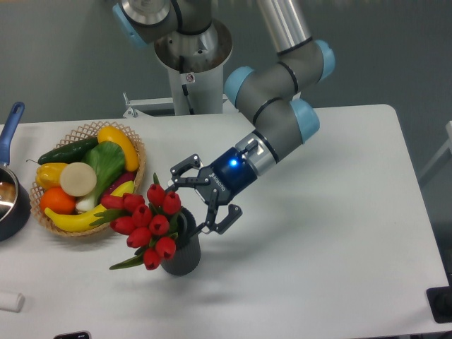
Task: Insert the flowers into the vase
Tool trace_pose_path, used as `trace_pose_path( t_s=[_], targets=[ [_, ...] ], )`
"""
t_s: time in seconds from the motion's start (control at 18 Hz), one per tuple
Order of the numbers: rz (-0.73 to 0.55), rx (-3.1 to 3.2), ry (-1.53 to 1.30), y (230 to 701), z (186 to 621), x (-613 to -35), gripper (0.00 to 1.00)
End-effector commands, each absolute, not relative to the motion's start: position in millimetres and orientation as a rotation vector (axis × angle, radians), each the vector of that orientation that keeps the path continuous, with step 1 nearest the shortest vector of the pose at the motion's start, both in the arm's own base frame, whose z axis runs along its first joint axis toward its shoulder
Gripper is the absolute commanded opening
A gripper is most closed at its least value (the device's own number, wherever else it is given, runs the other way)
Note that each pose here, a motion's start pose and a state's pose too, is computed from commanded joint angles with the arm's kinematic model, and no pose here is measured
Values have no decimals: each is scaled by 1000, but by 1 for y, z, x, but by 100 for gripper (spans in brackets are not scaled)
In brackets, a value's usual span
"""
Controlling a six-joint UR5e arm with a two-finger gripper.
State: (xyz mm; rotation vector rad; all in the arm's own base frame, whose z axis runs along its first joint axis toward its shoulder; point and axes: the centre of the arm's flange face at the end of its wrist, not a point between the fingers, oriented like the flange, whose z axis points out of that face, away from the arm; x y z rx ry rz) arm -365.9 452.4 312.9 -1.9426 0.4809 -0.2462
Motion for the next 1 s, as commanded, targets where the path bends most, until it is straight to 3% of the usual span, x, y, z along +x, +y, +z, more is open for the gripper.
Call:
trace_pose_path(
  t_s=[0.28,0.72,1.0],
  targets=[
    [-115,-1989,470,421,350,-379,100],
    [275,-2278,444,349,421,-415,100],
    [435,-2409,423,326,450,-427,100]
  ],
)
